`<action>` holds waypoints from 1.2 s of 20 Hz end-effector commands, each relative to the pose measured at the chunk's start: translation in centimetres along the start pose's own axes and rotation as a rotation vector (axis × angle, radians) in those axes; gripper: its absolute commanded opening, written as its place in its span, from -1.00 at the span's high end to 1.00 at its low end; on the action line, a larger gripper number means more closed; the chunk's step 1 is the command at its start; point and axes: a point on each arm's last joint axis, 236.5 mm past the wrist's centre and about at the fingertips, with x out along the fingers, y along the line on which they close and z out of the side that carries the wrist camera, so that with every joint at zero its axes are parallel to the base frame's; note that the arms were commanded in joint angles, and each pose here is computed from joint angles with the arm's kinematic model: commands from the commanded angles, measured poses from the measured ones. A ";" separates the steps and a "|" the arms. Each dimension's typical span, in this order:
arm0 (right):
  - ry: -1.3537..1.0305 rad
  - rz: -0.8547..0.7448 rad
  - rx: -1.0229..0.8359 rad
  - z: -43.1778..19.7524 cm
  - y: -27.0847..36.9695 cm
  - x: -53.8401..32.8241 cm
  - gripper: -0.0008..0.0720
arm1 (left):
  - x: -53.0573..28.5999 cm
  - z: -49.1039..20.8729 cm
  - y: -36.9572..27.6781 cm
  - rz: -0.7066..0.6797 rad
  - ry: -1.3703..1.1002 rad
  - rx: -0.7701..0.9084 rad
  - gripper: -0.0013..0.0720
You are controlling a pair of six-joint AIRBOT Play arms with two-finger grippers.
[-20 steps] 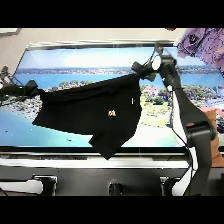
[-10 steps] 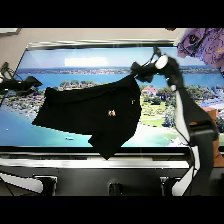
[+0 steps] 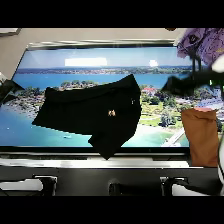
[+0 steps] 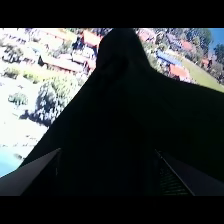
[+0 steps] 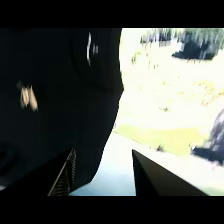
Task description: Fold the clothes and pants, and hang the long-sleeved shirts on hangers.
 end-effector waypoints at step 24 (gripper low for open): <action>0.089 0.317 0.360 -18.5 2.8 19.2 0.90 | 0.7 -3.4 2.8 0.030 0.066 -0.109 -0.89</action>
